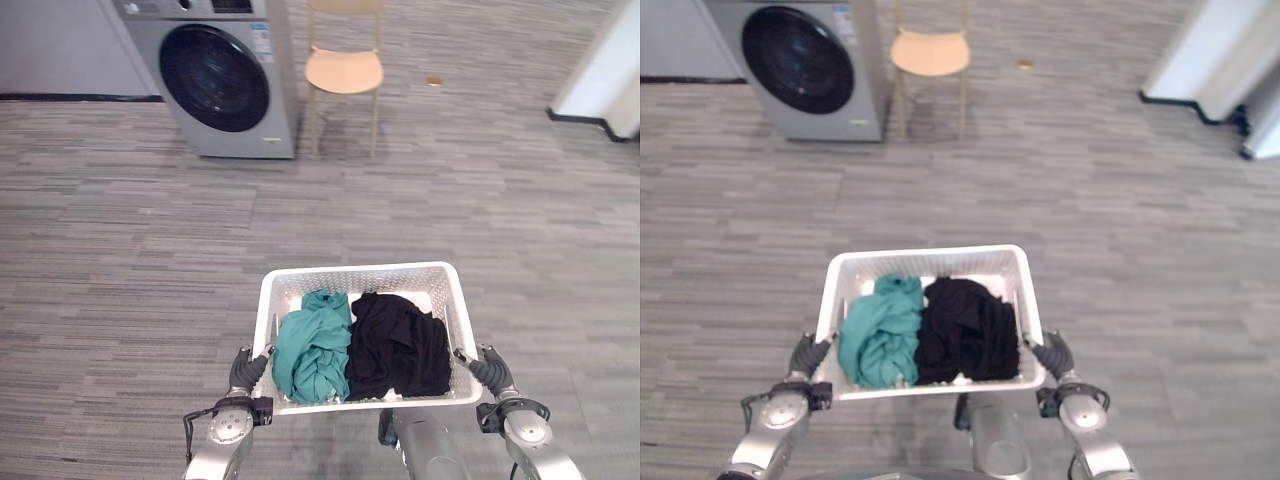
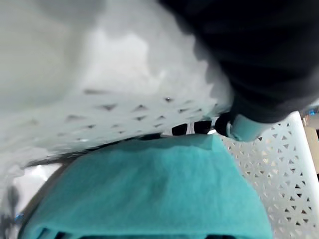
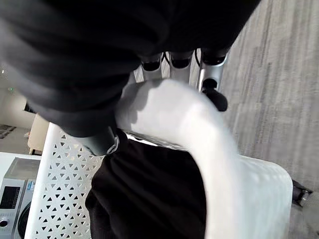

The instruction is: Grab the laundry basket,head to the washer,open it,put in the laundry and shut it.

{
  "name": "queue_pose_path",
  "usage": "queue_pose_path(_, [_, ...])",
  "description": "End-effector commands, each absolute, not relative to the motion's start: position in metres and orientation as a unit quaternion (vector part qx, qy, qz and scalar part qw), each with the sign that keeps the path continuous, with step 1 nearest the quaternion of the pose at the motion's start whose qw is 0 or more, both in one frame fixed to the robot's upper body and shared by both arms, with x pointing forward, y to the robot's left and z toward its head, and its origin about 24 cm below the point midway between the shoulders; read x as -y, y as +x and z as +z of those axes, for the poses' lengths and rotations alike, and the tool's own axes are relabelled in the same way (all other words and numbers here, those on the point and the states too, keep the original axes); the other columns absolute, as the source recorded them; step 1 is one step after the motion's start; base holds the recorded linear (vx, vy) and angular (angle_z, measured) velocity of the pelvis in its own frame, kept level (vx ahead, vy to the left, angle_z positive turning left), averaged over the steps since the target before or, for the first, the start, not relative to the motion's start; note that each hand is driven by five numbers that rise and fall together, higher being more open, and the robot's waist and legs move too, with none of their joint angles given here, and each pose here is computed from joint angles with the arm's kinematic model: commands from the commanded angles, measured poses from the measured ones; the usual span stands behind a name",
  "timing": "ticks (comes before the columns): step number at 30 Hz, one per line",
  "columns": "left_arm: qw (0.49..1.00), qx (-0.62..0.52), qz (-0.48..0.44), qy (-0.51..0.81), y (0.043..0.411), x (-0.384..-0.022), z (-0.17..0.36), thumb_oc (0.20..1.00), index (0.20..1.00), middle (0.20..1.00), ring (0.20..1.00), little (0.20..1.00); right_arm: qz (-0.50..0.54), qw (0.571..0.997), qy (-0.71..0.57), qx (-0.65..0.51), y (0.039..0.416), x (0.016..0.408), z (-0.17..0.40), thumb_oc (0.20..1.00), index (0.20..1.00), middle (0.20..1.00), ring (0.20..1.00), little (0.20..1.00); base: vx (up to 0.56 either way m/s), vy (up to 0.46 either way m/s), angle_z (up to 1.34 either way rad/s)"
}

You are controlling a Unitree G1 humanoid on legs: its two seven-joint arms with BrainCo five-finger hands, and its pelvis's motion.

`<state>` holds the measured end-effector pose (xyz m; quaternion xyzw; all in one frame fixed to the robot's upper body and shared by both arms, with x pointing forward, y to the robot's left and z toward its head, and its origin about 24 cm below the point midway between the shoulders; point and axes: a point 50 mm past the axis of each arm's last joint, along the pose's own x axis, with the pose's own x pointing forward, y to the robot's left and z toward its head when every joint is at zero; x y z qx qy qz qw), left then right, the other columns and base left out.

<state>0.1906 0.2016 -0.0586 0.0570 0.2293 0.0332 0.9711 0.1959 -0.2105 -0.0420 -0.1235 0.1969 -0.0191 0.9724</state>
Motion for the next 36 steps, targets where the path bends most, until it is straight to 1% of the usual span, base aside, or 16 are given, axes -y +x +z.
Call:
queue_pose_path(1, [0.996, -0.079, -0.040, 0.009, 0.218, -0.176, -0.008, 0.200, 0.200, 0.200, 0.200, 0.200, 0.047, 0.998, -0.016, -0.047, 0.226, 0.176, 0.007, 0.200, 0.200, 0.200, 0.200, 0.200, 0.44, -0.248, 0.97])
queue_pose_path(3, [0.995, -0.089, -0.033, -0.005, 0.215, -0.177, -0.011, 0.200, 0.200, 0.200, 0.200, 0.200, 0.041, 0.998, -0.017, -0.042, 0.230, 0.181, 0.011, 0.200, 0.200, 0.200, 0.200, 0.200, 0.56, -0.257, 0.40])
queue_pose_path(7, [0.995, -0.090, -0.037, -0.010, 0.217, -0.175, -0.010, 0.200, 0.200, 0.200, 0.200, 0.200, 0.030, 0.998, -0.022, -0.043, 0.230, 0.187, 0.012, 0.200, 0.200, 0.200, 0.200, 0.200, 0.48, -0.109, -0.38])
queue_pose_path(14, [0.995, -0.085, -0.044, -0.001, 0.218, -0.171, -0.008, 0.200, 0.200, 0.200, 0.200, 0.200, 0.015, 0.999, -0.026, -0.040, 0.232, 0.191, 0.012, 0.200, 0.200, 0.200, 0.200, 0.200, 0.41, 0.036, -0.34])
queue_pose_path(21, [0.995, -0.086, -0.048, 0.003, 0.216, -0.172, -0.009, 0.200, 0.200, 0.200, 0.200, 0.200, 0.033, 0.998, -0.027, -0.051, 0.230, 0.179, 0.006, 0.200, 0.200, 0.200, 0.200, 0.200, 0.63, 0.200, -0.50])
queue_pose_path(26, [0.996, -0.080, -0.035, 0.020, 0.222, -0.181, -0.005, 0.200, 0.200, 0.200, 0.200, 0.200, 0.044, 0.998, -0.014, -0.037, 0.234, 0.169, 0.010, 0.200, 0.200, 0.200, 0.200, 0.200, 0.43, 0.145, -0.29])
queue_pose_path(30, [0.996, -0.081, -0.026, 0.019, 0.222, -0.185, -0.005, 0.200, 0.200, 0.200, 0.200, 0.200, 0.043, 0.998, -0.018, -0.038, 0.237, 0.170, 0.011, 0.200, 0.200, 0.200, 0.200, 0.200, 0.33, 0.016, 0.30])
queue_pose_path(36, [0.997, -0.074, -0.010, 0.019, 0.224, -0.188, -0.006, 0.200, 0.200, 0.200, 0.200, 0.200, 0.041, 0.998, -0.017, -0.038, 0.236, 0.174, 0.011, 0.200, 0.200, 0.200, 0.200, 0.200, 0.57, -0.156, 0.14])
